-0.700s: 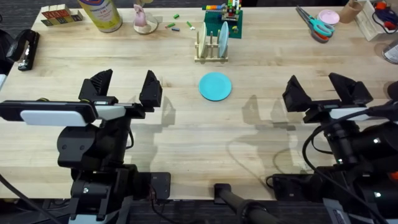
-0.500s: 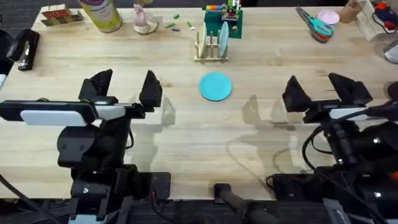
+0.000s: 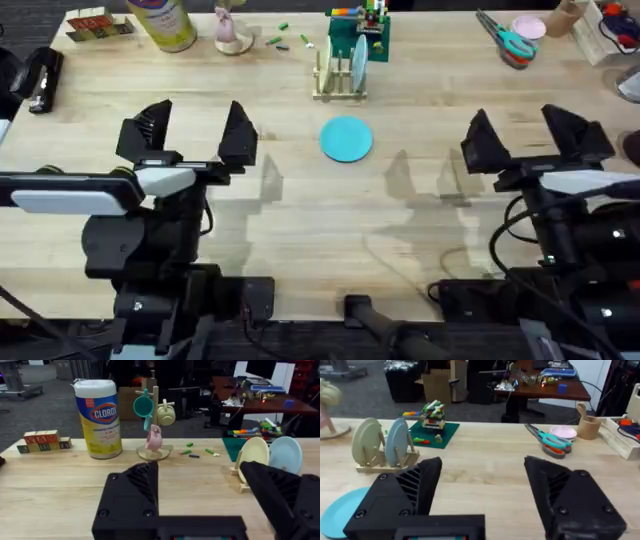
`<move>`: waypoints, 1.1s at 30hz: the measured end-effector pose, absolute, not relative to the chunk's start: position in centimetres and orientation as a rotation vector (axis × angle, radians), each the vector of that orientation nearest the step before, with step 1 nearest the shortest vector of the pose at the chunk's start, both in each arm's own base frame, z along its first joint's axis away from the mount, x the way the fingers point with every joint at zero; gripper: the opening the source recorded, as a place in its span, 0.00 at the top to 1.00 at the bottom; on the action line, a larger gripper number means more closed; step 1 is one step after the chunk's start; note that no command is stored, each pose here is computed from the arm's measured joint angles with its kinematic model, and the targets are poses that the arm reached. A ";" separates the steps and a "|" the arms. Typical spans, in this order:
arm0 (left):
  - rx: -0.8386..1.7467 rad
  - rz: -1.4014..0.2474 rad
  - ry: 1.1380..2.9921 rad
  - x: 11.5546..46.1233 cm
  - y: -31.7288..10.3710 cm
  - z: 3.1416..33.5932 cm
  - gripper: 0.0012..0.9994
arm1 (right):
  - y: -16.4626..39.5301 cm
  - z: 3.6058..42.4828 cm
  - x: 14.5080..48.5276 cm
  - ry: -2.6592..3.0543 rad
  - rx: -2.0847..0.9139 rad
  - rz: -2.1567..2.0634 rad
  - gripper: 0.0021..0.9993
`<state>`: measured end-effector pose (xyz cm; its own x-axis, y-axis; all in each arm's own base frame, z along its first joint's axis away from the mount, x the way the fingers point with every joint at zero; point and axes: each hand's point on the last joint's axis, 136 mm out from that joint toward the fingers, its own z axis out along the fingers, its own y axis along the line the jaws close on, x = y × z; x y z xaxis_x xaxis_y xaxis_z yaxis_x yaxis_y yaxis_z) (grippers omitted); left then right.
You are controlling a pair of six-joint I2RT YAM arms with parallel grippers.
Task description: Pick up the plates from the table one by one and place each into a slot on the dish rack.
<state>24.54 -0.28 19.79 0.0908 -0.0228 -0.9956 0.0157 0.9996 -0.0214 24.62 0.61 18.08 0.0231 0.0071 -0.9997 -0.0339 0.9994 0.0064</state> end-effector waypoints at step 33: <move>-0.060 -0.048 2.206 23.3 -0.3 25.6 0.01 | 1.6 25.8 23.8 2.121 -0.048 0.100 0.00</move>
<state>23.31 -0.27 25.59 -0.5929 -0.0609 -0.8030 -0.0259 0.9981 -0.0566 23.78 1.59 25.80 -0.5243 0.0059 -0.8515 -0.0742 0.9959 0.0526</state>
